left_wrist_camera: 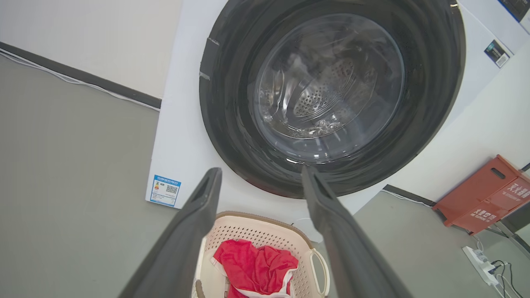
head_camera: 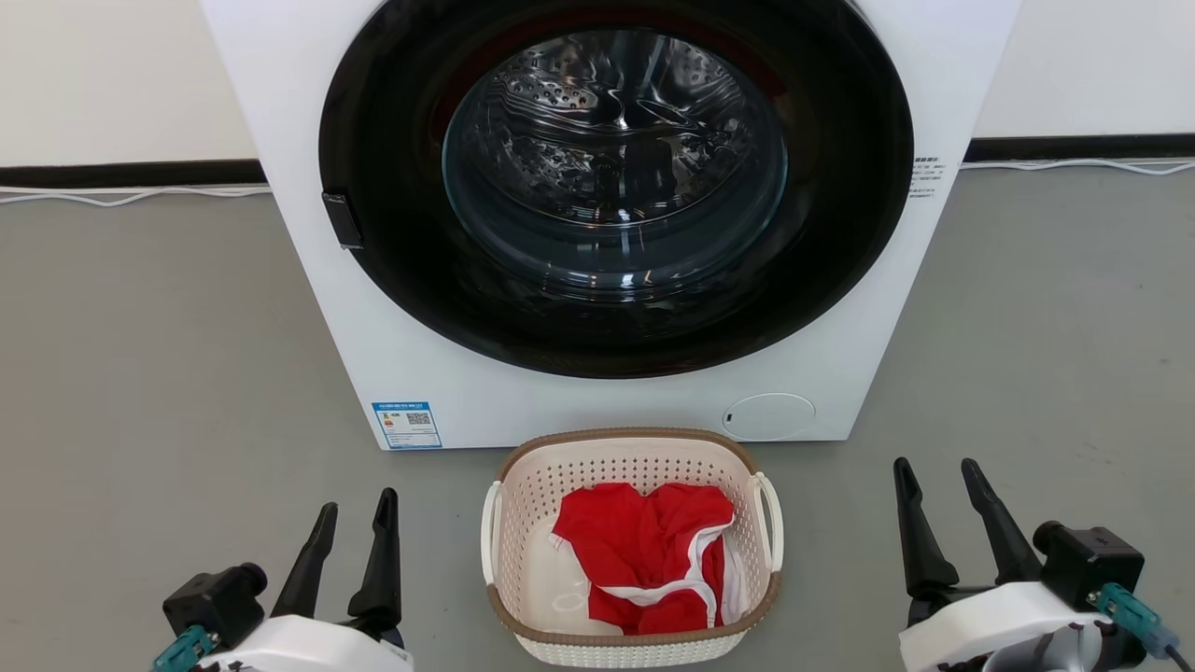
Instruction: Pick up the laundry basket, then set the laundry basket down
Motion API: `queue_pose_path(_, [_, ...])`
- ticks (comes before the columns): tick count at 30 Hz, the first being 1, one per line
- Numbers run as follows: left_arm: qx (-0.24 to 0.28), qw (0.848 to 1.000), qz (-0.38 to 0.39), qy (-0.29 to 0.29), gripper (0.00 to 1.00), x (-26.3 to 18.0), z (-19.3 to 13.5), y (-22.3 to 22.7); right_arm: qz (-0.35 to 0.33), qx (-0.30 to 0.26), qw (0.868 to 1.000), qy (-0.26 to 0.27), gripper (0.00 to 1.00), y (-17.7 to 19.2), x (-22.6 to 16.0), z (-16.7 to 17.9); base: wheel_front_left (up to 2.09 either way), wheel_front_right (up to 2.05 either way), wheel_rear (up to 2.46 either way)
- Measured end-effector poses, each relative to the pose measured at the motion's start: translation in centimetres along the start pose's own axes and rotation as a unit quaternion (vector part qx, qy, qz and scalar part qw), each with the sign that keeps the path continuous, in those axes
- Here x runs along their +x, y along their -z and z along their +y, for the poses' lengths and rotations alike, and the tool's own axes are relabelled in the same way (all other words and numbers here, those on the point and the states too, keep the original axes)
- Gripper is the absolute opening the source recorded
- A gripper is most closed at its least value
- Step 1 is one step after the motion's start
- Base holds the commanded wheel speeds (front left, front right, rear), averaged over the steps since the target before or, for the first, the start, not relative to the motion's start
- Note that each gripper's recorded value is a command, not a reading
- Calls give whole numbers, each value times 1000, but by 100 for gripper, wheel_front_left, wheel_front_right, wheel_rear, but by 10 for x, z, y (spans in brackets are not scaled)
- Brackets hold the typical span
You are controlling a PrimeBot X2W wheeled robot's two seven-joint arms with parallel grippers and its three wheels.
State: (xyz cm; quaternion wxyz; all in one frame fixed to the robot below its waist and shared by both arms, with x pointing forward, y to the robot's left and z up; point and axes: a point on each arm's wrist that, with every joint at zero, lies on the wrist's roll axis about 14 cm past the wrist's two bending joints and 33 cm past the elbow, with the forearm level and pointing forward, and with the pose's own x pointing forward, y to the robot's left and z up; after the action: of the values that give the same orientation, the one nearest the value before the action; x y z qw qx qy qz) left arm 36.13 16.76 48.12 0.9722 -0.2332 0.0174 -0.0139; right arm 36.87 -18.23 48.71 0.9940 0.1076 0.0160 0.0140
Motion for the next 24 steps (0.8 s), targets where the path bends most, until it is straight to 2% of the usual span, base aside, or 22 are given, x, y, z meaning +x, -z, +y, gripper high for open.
queue_pose_path(11, [61,998,-10,14,100,0,-5,-3,-11,-67,998,-3,100,-4,-1,-2,0,0,0])
queue_pose_path(24, [127,991,-23,34,100,-1,-11,-6,-22,-149,989,-18,100,-7,-2,1,0,0,0])
